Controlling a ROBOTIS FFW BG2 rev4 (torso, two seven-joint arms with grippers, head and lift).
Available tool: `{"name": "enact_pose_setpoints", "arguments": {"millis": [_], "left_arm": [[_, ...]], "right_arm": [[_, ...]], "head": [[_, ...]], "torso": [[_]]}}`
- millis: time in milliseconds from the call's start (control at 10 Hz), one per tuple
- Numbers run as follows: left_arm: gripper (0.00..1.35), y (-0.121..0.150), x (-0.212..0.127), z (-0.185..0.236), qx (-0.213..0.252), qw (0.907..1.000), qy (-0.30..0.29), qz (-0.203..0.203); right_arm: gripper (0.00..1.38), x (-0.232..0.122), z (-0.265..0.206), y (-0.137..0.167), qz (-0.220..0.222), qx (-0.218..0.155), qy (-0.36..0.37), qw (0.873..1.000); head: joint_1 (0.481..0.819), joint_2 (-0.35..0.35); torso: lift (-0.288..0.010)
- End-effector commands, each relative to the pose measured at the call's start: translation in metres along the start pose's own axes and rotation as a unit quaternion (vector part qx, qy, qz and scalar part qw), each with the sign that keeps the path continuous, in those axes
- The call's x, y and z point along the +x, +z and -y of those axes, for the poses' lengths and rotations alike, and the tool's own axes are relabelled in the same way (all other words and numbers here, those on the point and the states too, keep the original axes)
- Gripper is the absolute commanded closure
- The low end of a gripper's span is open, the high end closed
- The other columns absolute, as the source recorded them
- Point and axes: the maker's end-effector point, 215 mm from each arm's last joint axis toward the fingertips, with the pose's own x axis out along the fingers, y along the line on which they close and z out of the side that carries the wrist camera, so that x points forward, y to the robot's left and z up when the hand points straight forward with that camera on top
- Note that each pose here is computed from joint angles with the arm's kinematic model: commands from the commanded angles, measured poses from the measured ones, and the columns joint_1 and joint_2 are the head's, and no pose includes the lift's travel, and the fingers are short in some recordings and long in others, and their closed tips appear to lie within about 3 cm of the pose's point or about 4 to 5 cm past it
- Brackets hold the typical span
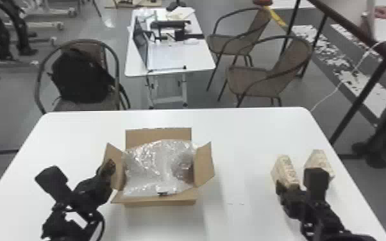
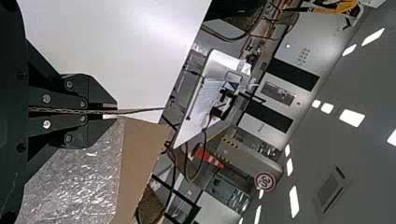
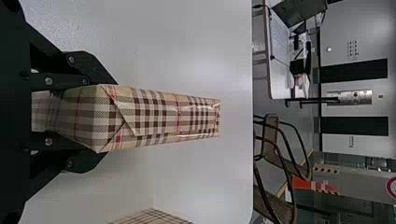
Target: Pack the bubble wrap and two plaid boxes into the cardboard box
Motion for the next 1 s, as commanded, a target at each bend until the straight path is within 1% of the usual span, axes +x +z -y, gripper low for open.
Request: {"name": "enact_pose_setpoints", "arguments": {"millis": [0, 200, 300, 400, 500, 600, 800, 900], "left_arm": [[1.21, -0.001, 0.000, 0.001, -0.001, 1.0000, -0.001, 0.000], [1.21, -0.002, 0.000, 0.001, -0.002, 1.0000, 0.000, -0.001], [1.21, -0.002, -0.001, 0.000, -0.001, 1.0000, 0.000, -0.001], [1.21, -0.003, -0.002, 0.000, -0.002, 1.0000, 0.001, -0.001], [1.21, -0.003, -0.002, 0.000, -0.003, 1.0000, 0.001, -0.002], [1.21, -0.003, -0.001, 0.001, -0.002, 1.0000, 0.000, -0.002], [1.21, -0.003, 0.001, 0.002, -0.004, 1.0000, -0.002, -0.002], [1.21, -0.003, 0.001, 0.003, -0.003, 1.0000, -0.002, -0.002]], "right_arm": [[0.95, -0.002, 0.000, 0.002, 0.003, 0.005, 0.000, 1.000], [0.95, -0.009, -0.014, 0.014, 0.022, 0.020, 0.014, 0.999], [0.95, -0.016, -0.033, 0.037, 0.049, 0.030, 0.034, 0.998], [0.95, -0.024, -0.057, 0.070, 0.084, 0.035, 0.058, 0.994], [0.95, -0.034, -0.081, 0.113, 0.127, 0.029, 0.079, 0.988], [0.95, -0.042, -0.100, 0.144, 0.160, 0.025, 0.095, 0.982], [0.95, -0.055, -0.145, 0.178, 0.194, 0.046, 0.141, 0.970], [0.95, -0.061, -0.172, 0.196, 0.206, 0.047, 0.172, 0.962]], "head": [[0.695, 0.003], [0.695, 0.003], [0.695, 0.008], [0.695, 0.022], [0.695, 0.045], [0.695, 0.059], [0.695, 0.105], [0.695, 0.128]], "torso": [[-0.014], [-0.014], [-0.014], [-0.014], [-0.014], [-0.014], [-0.014], [-0.014]]}}
